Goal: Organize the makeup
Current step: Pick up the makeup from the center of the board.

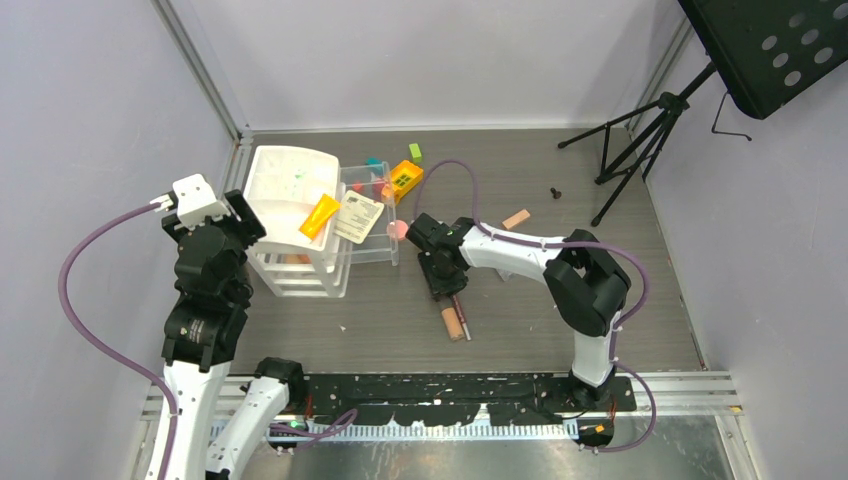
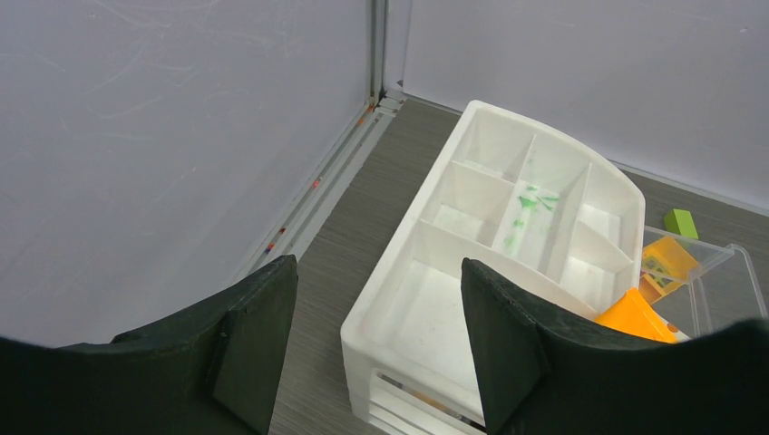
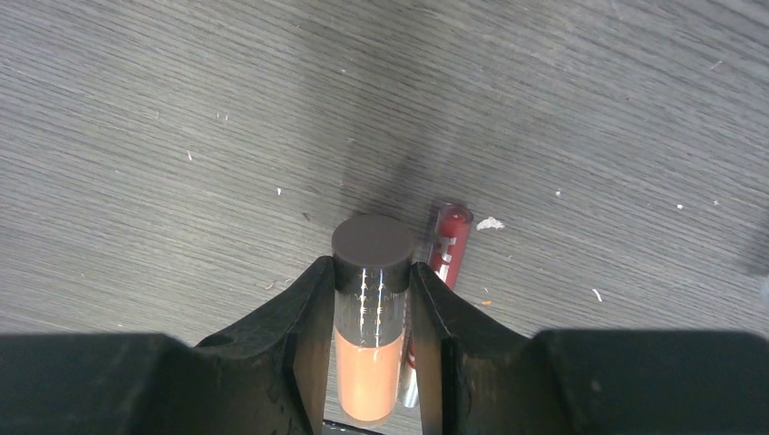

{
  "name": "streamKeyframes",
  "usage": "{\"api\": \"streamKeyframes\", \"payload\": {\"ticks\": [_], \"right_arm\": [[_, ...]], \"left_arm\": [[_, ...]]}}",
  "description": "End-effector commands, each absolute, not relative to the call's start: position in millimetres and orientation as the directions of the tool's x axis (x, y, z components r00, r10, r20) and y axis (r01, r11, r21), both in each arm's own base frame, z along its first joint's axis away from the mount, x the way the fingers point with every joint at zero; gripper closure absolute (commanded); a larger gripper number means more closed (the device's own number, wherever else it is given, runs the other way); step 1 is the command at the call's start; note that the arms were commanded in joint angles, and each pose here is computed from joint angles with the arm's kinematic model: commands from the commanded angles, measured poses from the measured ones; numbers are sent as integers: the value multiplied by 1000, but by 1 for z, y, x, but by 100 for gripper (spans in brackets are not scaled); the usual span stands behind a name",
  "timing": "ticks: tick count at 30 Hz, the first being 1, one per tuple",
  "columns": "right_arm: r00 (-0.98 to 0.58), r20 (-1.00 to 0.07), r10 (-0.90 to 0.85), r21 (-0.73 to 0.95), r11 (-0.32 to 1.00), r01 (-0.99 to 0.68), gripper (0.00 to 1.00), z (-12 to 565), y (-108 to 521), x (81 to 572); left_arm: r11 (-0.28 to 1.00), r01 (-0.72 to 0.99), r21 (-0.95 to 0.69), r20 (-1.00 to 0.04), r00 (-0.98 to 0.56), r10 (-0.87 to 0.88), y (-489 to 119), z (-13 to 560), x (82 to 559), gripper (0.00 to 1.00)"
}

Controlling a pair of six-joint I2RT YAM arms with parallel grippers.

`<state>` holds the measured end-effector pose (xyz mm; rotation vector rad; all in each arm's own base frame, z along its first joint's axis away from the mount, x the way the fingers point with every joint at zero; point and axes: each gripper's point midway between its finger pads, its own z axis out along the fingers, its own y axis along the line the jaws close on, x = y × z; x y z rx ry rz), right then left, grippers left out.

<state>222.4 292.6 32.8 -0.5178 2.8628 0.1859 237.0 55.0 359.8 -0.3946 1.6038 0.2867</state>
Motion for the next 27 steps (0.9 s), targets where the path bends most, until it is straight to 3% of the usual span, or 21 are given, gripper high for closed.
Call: {"api": "streamKeyframes", "payload": {"ticks": [1,19,23,27], "right_arm": [[-913,-231,-336,85,928,-363,64,21,297,222],[-910,-200,-364,18,927,-375,54,5,290,219],[-908,-209,-363,16,927,-374,69,7,291,220],[-897,-270,-349,20,930,-368,76,28,292,228]], "left_arm": [[905,-416,-86,-996,7,-91,55,371,239,32],[905,-415,-89,-996,12,-92,55,372,237,32],[906,-414,-89,-996,11,-92,55,372,237,32],[905,-416,-88,-996,12,-92,55,372,237,32]]}}
